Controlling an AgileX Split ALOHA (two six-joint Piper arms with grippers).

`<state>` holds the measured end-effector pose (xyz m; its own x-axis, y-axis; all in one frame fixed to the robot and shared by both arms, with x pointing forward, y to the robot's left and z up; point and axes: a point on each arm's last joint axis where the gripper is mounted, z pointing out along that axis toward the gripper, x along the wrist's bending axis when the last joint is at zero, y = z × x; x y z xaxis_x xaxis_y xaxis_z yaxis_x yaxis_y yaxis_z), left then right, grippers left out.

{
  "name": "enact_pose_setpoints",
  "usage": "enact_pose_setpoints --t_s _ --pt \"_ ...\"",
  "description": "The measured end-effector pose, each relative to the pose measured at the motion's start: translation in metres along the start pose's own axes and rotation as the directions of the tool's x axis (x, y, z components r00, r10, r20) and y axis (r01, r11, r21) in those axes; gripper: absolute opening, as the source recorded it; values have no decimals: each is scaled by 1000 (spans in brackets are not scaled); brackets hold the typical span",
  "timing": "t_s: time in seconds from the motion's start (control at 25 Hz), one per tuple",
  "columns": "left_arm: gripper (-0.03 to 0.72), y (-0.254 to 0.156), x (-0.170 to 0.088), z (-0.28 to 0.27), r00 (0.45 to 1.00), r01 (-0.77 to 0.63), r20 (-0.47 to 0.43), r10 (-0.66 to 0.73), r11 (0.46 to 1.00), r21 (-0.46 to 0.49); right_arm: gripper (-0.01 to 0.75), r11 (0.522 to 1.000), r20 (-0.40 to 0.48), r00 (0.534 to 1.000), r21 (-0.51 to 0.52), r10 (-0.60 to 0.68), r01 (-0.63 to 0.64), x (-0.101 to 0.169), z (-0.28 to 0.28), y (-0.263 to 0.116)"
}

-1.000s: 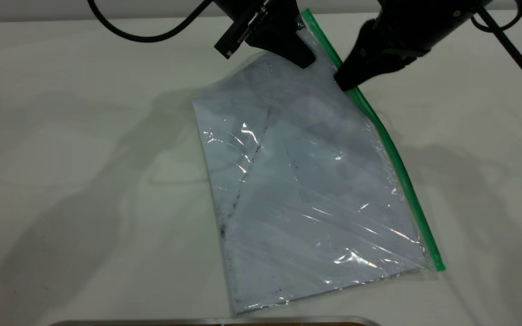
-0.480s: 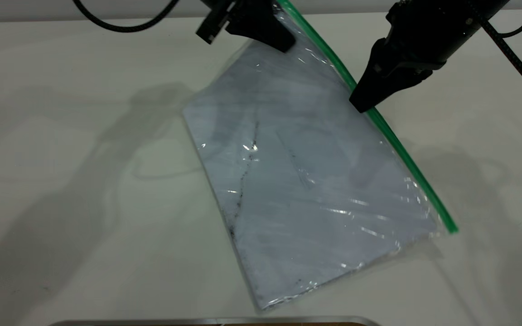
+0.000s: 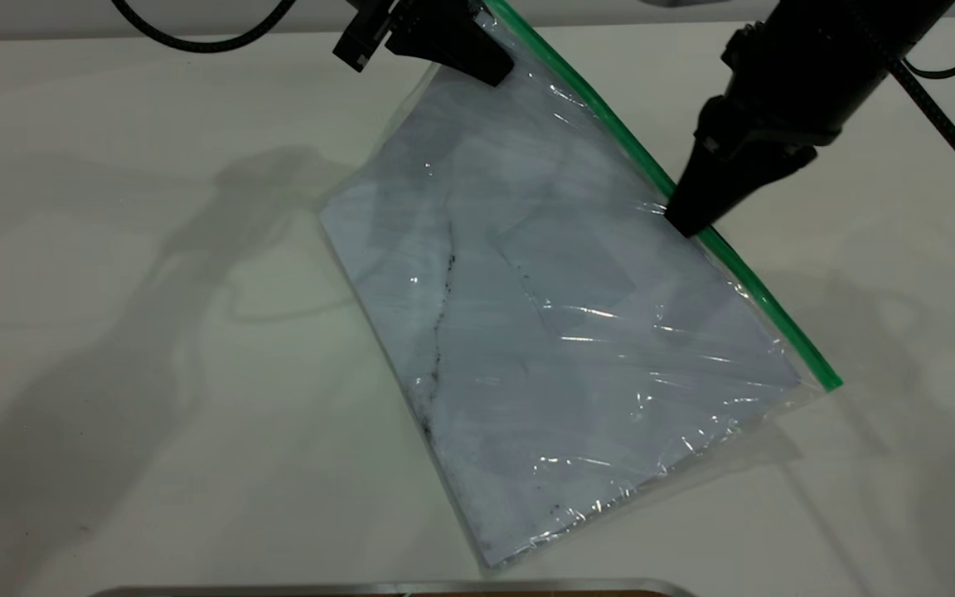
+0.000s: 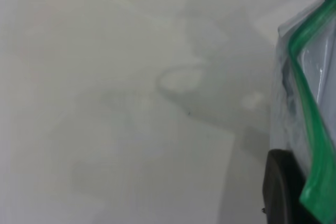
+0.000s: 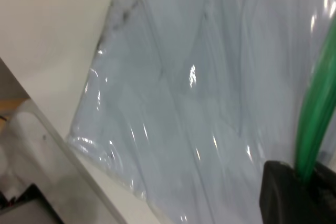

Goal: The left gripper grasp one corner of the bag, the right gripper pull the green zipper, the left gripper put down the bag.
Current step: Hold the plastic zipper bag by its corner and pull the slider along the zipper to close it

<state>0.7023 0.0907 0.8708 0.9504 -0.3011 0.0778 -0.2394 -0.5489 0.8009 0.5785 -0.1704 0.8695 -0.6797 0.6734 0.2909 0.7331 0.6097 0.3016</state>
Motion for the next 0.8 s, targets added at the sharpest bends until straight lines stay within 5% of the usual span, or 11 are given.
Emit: enact_pose_setpoints --t_s 0.8 --pt "52 -4 0 -4 1000 -15 -7 15 1000 6 52 985 61 995 145 84 -92 -4 -1 -14"
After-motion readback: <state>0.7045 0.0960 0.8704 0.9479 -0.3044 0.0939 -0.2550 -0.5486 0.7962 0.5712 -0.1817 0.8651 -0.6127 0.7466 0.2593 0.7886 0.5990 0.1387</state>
